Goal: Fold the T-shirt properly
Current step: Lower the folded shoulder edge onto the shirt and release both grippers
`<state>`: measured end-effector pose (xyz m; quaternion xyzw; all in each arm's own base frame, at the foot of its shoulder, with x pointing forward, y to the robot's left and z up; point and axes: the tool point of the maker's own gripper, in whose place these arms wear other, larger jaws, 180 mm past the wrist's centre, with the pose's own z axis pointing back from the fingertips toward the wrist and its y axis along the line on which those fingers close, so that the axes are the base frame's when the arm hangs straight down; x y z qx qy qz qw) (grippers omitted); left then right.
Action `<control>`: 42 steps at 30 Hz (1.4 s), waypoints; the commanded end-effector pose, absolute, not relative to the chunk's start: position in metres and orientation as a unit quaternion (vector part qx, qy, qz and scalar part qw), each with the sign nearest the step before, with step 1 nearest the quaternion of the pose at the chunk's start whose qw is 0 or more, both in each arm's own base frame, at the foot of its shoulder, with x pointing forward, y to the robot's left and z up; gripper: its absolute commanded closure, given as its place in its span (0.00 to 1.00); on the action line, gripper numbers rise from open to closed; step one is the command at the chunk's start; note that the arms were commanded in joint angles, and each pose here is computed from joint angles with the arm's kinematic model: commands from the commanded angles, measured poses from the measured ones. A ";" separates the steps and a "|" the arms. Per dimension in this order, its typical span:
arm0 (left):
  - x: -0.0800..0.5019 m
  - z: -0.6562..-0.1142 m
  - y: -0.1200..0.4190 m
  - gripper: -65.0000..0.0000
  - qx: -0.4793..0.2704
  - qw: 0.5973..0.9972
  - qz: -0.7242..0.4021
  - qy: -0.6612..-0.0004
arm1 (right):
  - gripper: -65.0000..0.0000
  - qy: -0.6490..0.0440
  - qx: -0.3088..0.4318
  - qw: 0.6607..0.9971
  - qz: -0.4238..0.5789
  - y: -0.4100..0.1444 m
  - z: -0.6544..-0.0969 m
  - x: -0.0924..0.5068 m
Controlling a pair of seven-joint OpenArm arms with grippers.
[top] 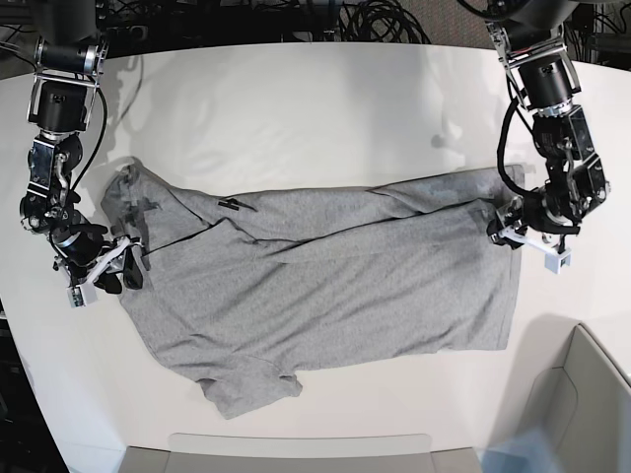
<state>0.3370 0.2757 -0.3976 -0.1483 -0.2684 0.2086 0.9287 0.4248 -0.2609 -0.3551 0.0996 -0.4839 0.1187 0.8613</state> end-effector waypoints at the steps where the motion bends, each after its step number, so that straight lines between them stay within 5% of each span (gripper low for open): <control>1: 0.350 -0.379 0.285 0.65 -0.143 0.922 0.203 -0.299 | 0.59 -0.524 0.106 0.837 0.118 -0.261 -0.327 0.432; 14: 0.362 -0.340 0.295 0.65 -0.120 0.912 0.176 -0.352 | 0.59 -0.536 0.160 0.817 0.141 -0.197 -0.334 0.394; 22: 0.334 -0.370 0.262 0.65 -0.141 0.920 0.172 -0.321 | 0.59 -0.446 0.178 0.863 0.160 -0.170 -0.380 0.369; 31: 0.307 -0.401 0.252 0.65 -0.142 0.922 0.191 -0.307 | 0.59 -0.368 0.168 0.899 0.170 -0.189 -0.427 0.346; 42: 0.239 -0.463 0.285 0.65 -0.107 0.945 0.228 -0.209 | 0.59 -0.341 0.121 0.917 0.171 -0.244 -0.431 0.332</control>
